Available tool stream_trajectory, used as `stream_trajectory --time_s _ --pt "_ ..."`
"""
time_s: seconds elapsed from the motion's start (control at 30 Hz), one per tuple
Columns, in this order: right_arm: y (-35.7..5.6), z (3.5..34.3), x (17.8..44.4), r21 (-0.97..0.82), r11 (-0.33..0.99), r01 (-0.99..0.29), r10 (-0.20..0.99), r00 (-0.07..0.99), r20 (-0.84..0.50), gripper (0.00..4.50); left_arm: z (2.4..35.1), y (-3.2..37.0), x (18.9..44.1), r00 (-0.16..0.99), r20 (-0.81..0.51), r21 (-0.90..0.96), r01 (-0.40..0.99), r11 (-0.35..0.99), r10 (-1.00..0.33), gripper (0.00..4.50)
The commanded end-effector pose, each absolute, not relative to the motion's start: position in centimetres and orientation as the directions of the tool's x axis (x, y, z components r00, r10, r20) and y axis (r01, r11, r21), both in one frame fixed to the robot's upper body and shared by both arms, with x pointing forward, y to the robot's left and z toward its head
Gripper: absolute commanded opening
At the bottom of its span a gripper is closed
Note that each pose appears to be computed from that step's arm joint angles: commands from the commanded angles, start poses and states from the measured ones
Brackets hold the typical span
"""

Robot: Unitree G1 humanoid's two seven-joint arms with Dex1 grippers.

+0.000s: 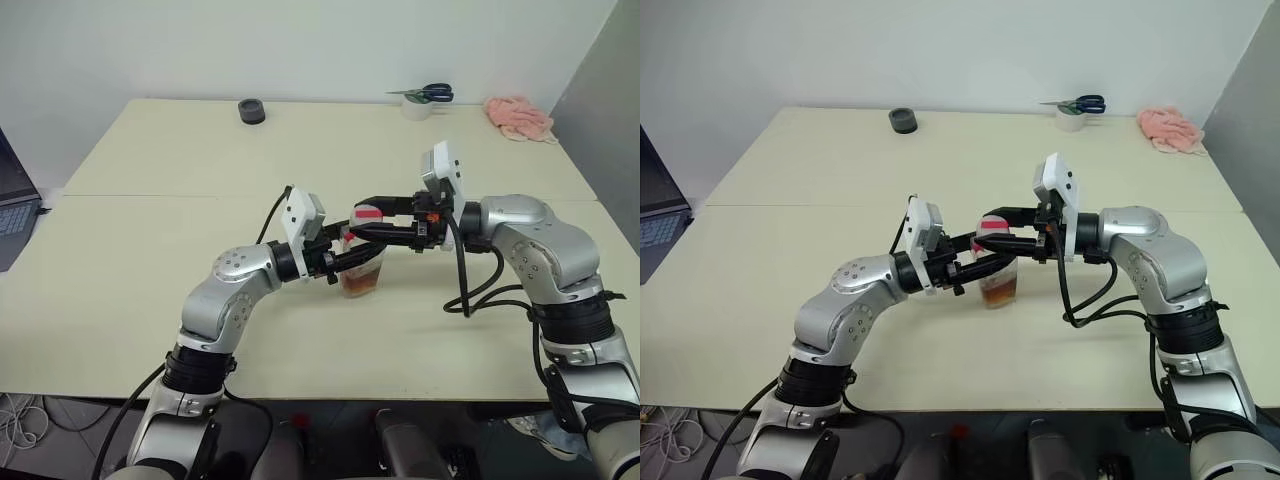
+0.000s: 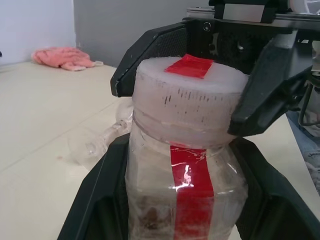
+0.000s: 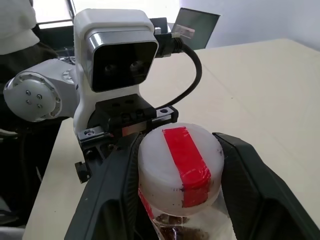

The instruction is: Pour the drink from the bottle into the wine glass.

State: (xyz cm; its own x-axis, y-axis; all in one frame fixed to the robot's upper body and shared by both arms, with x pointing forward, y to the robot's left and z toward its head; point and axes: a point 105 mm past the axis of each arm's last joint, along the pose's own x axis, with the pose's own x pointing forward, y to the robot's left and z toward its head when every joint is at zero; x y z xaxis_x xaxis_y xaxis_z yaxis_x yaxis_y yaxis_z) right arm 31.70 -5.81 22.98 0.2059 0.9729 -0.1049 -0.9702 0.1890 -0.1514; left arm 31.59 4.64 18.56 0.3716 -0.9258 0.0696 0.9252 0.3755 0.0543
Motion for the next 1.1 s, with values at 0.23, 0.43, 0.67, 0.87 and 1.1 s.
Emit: stream_trajectory --time_s 0.23,0.43,0.67,0.87,1.1 --pt "-6.9 25.3 31.5 -0.169 0.312 -0.935 0.945 0.324 -0.047 3.24 20.6 6.9 32.5 0.449 0.127 0.136 0.875 0.464 -0.884 2.14" --pt "-6.9 27.5 30.5 -0.189 0.484 -0.854 0.874 0.482 0.059 4.30 20.8 6.9 33.8 0.493 0.147 0.156 0.845 0.512 -0.858 2.14" --pt "-5.8 25.8 29.0 -0.084 0.675 -0.733 0.738 0.670 0.083 4.30 21.1 6.1 34.8 0.509 0.175 0.170 0.828 0.535 -0.843 2.14" --pt "-6.0 25.4 30.3 -0.034 0.798 -0.601 0.602 0.794 0.085 4.30 20.9 5.0 34.6 0.468 0.172 0.169 0.853 0.494 -0.867 2.14" --pt "-5.0 24.6 30.5 -0.015 0.817 -0.577 0.577 0.815 0.061 4.30 20.8 4.7 34.6 0.452 0.166 0.171 0.862 0.477 -0.876 2.14"
